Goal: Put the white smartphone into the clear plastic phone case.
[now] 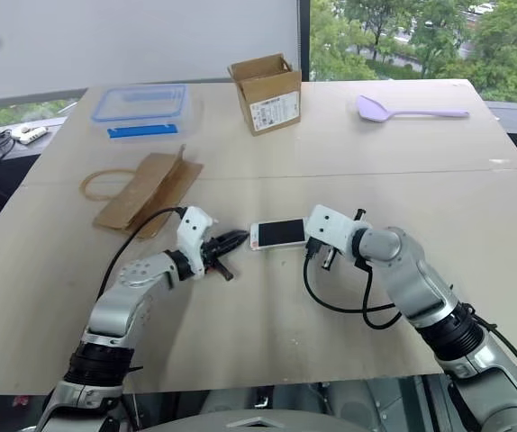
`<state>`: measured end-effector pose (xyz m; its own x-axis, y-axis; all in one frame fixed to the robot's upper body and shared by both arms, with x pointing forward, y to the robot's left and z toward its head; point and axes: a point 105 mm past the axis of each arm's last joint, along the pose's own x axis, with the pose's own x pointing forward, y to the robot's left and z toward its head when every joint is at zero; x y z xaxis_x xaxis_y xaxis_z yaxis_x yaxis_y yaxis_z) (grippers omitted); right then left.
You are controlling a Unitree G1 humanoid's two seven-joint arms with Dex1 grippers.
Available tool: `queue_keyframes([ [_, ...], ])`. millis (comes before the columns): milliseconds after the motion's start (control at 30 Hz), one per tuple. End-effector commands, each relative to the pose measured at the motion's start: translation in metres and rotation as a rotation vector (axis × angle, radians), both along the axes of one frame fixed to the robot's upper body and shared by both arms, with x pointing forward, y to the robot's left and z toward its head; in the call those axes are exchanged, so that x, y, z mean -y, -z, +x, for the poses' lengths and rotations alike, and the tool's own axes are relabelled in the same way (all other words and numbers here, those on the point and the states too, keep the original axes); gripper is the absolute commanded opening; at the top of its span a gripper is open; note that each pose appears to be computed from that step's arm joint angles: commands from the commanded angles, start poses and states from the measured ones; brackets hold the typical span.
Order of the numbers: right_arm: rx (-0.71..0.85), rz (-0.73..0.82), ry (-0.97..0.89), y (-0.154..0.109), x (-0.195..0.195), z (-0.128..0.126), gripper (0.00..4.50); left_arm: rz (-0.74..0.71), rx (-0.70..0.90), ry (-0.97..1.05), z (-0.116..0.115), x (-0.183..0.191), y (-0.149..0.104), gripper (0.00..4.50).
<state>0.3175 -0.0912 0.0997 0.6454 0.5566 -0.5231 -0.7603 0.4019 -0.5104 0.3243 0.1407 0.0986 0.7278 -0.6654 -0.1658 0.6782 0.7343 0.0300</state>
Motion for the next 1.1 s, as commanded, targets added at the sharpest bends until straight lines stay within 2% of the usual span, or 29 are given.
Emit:
queue_keyframes([
  [33, 0.030, 0.039, 0.042, -0.013, 0.012, -0.003, 0.00, -0.094, 0.065, 0.142, -0.008, 0.009, -0.034, 0.05],
  [167, 0.026, 0.091, 0.079, -0.021, 0.016, -0.004, 0.00, -0.087, 0.013, 0.275, -0.019, 0.023, -0.030, 0.05],
  [267, 0.022, 0.176, 0.110, -0.034, 0.016, -0.005, 0.00, -0.057, -0.052, 0.327, -0.019, 0.032, -0.015, 0.05],
  [367, 0.008, 0.240, 0.110, -0.042, 0.010, -0.006, 0.00, -0.022, -0.084, 0.330, -0.013, 0.037, -0.003, 0.05],
  [567, -0.024, 0.272, 0.069, -0.043, -0.003, -0.007, 0.00, 0.043, -0.123, 0.293, -0.006, 0.037, 0.015, 0.05],
  [667, -0.054, 0.275, 0.053, -0.034, -0.011, -0.005, 0.00, 0.054, -0.128, 0.281, -0.006, 0.036, 0.018, 0.05],
  [933, -0.189, 0.221, 0.017, 0.011, -0.012, -0.010, 0.00, 0.053, -0.127, 0.226, -0.004, 0.034, 0.021, 0.05],
  [1100, -0.262, 0.169, 0.072, 0.030, -0.002, -0.009, 0.00, 0.052, -0.127, 0.215, -0.007, 0.033, 0.021, 0.05],
])
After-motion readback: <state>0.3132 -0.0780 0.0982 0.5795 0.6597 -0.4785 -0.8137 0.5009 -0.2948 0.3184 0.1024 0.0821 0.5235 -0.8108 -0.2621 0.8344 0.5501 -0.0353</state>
